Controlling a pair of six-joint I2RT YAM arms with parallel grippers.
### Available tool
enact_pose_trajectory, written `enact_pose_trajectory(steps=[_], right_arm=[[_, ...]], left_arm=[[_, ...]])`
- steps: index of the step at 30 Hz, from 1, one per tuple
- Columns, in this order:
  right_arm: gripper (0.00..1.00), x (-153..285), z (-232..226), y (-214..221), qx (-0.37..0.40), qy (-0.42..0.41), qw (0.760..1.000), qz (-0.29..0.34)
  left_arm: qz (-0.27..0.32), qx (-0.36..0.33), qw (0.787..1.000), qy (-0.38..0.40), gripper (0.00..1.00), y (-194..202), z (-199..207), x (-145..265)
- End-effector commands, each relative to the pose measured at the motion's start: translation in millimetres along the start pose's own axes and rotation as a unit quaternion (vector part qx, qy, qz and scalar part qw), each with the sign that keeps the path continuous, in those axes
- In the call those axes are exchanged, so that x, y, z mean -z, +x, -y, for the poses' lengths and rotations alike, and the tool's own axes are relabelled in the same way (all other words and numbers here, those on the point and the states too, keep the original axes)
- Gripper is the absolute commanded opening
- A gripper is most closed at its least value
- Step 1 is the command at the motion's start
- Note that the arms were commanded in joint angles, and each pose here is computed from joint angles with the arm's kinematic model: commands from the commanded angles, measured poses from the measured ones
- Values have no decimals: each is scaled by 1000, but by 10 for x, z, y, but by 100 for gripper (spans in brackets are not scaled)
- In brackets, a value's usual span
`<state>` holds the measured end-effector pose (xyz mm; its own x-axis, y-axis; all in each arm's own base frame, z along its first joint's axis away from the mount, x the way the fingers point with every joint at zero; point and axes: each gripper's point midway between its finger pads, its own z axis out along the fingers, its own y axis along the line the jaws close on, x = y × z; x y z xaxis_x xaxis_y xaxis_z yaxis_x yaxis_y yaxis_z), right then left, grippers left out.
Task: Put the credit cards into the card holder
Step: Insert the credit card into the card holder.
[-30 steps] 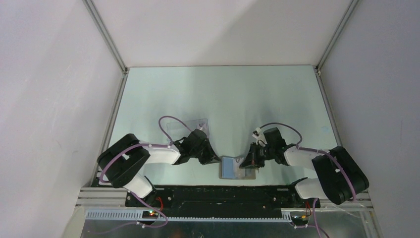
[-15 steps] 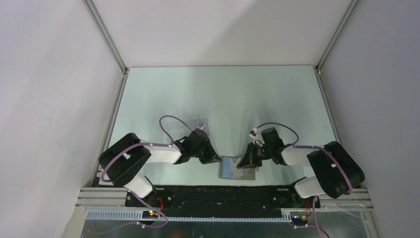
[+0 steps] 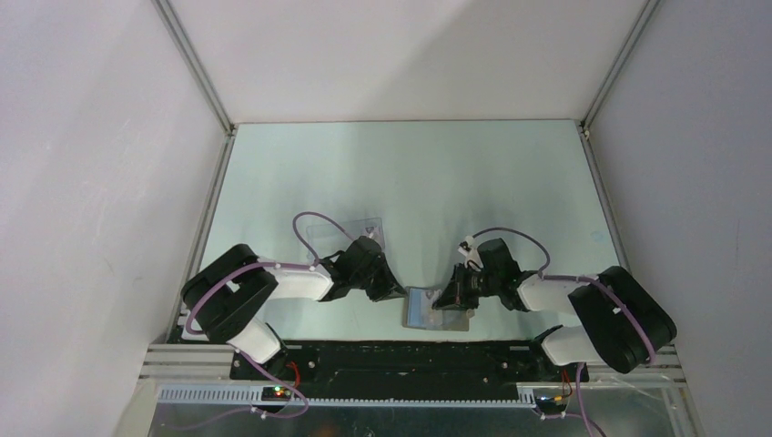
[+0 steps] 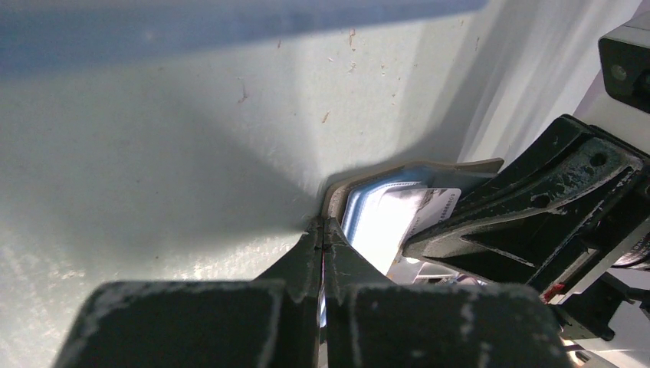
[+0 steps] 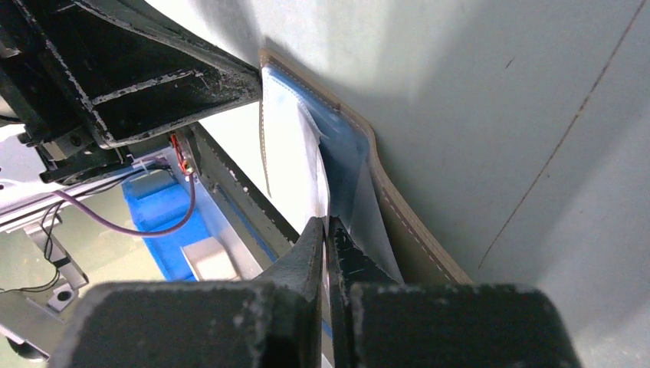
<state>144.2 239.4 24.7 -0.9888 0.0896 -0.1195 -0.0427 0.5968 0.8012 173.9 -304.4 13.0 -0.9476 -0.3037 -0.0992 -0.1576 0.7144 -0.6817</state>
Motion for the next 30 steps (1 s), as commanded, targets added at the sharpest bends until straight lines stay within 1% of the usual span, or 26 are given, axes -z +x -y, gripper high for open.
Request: enact_pose_trajectory(steps=[1, 2, 3, 5, 6, 7, 11, 13, 19, 23, 26, 29, 30], right_arm=[[7, -58, 153, 28, -8, 36, 999, 6], [12, -52, 141, 25, -3, 37, 999, 7], [15, -39, 175, 67, -8, 47, 999, -1], [28, -13, 192, 70, 1, 64, 998, -3], [30, 4, 193, 49, 5, 71, 997, 4], [35, 20, 199, 65, 6, 78, 997, 1], [47, 80, 186, 39, 23, 103, 994, 6], [51, 99, 174, 19, 31, 113, 993, 7], [59, 107, 181, 35, 41, 133, 990, 3], [61, 42, 155, 49, 40, 128, 991, -9], [62, -44, 37, 30, 35, 103, 994, -20], [62, -128, -39, 44, 9, 83, 996, -30], [62, -162, -126, 17, 7, 65, 998, -26]], left_arm=[[-5, -3, 1000, -24, 0, 57, -108, -36], [-5, -2, 1000, -24, 0, 58, -113, -36], [-6, -2, 1000, -25, 0, 61, -116, -36], [-7, -3, 1000, -24, 0, 65, -108, -36], [-7, -3, 1000, -23, 0, 65, -109, -36], [-7, -3, 1000, -23, 0, 65, -105, -34], [-6, -3, 1000, -23, 0, 63, -109, -27], [-5, -3, 1000, -23, 0, 64, -109, -27], [-6, -4, 1000, -21, 0, 64, -94, -25], [-7, -6, 1000, -17, 0, 66, -68, -16], [-6, -4, 1000, -14, 0, 75, -50, 3], [-6, 1, 1000, -12, 0, 88, -44, 15], [-6, 1, 1000, -13, 0, 99, -47, 19]])
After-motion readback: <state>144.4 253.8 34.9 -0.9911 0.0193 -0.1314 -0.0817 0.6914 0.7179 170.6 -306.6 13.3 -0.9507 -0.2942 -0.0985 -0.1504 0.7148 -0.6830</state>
